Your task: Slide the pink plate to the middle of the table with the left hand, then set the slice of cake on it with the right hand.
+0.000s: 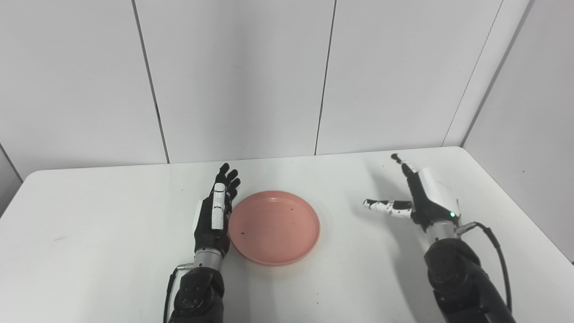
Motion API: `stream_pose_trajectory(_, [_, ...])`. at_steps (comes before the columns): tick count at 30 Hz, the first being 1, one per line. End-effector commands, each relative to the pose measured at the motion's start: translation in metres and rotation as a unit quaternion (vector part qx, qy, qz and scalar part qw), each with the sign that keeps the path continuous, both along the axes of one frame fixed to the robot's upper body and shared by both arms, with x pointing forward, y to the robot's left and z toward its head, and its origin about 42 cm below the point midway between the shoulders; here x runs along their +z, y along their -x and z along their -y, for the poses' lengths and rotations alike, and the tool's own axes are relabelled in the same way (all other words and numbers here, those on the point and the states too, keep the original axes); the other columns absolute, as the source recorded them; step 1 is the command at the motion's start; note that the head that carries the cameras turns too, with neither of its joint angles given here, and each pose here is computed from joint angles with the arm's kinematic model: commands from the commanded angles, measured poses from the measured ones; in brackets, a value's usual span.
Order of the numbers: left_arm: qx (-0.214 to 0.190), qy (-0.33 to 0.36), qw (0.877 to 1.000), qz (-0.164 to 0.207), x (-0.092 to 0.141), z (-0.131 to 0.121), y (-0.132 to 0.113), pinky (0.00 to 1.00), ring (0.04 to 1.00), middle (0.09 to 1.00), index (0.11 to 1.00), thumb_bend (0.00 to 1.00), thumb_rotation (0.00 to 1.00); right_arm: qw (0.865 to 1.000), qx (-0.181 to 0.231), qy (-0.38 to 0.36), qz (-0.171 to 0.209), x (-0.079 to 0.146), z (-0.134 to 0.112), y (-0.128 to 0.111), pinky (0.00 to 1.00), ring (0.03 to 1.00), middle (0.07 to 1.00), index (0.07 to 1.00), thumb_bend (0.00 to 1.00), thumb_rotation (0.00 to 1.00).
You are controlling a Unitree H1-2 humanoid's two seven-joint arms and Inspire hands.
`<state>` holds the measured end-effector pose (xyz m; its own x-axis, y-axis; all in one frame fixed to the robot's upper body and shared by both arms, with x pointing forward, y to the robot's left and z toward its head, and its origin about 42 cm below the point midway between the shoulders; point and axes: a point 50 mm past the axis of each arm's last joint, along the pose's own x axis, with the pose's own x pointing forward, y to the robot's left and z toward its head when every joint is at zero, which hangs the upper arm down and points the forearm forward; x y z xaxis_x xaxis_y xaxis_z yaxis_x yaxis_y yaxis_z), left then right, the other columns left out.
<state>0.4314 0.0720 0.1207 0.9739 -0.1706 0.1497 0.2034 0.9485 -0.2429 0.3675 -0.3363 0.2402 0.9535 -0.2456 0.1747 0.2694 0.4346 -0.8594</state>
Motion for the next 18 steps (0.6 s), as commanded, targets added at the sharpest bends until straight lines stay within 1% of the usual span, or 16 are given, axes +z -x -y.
stream_pose_trajectory(1, [0.014,-0.022,0.999,-0.041,-0.044,-0.02,0.023,0.96,0.932,0.934,0.929,0.63,1.0,0.999,-0.013,0.037,0.024,0.024,0.007,0.002,0.78,0.873,0.899,0.883,0.73,0.39])
stream_pose_trajectory(2, [0.017,-0.021,0.999,-0.04,-0.044,-0.02,0.023,0.96,0.931,0.933,0.928,0.63,1.0,0.999,-0.017,0.043,0.017,0.026,0.01,0.004,0.79,0.879,0.901,0.883,0.73,0.39])
stream_pose_trajectory(3, [0.018,-0.019,0.999,-0.039,-0.044,-0.02,0.023,0.96,0.928,0.931,0.926,0.63,1.0,0.999,-0.022,0.048,0.013,0.028,0.013,0.005,0.84,0.9,0.908,0.888,0.74,0.41])
stream_pose_trajectory(6, [0.021,-0.019,0.999,-0.036,-0.045,-0.02,0.023,0.94,0.926,0.93,0.924,0.63,1.0,0.998,-0.037,0.053,0.004,0.034,0.021,0.01,0.85,0.91,0.903,0.88,0.76,0.38])
stream_pose_trajectory(7, [0.022,-0.02,0.999,-0.034,-0.045,-0.02,0.024,0.95,0.93,0.934,0.927,0.62,1.0,0.998,-0.04,0.054,0.005,0.036,0.025,0.013,0.88,0.915,0.902,0.876,0.77,0.36])
stream_pose_trajectory(8, [0.022,-0.02,0.999,-0.033,-0.044,-0.02,0.024,0.95,0.932,0.935,0.928,0.62,1.0,0.998,-0.042,0.055,0.006,0.038,0.027,0.015,0.89,0.917,0.901,0.875,0.77,0.35])
stream_pose_trajectory(11, [0.022,-0.02,0.999,-0.031,-0.044,-0.021,0.024,0.95,0.935,0.937,0.928,0.62,1.0,0.997,-0.051,0.065,0.005,0.044,0.035,0.021,0.94,0.917,0.893,0.869,0.78,0.34])
stream_pose_trajectory(12, [0.022,-0.02,0.999,-0.032,-0.044,-0.021,0.024,0.97,0.94,0.94,0.93,0.62,1.0,0.996,-0.055,0.067,0.004,0.045,0.036,0.022,0.95,0.919,0.894,0.862,0.79,0.35])
stream_pose_trajectory(15, [0.026,-0.025,0.999,-0.031,-0.044,-0.021,0.024,0.96,0.936,0.937,0.929,0.62,1.0,0.995,-0.067,0.07,-0.008,0.046,0.043,0.024,0.94,0.917,0.892,0.854,0.82,0.35])
stream_pose_trajectory(18, [0.025,-0.022,0.999,-0.031,-0.043,-0.022,0.024,0.96,0.939,0.938,0.931,0.62,1.0,0.993,-0.08,0.075,-0.034,0.046,0.05,0.025,0.91,0.917,0.89,0.85,0.83,0.36])
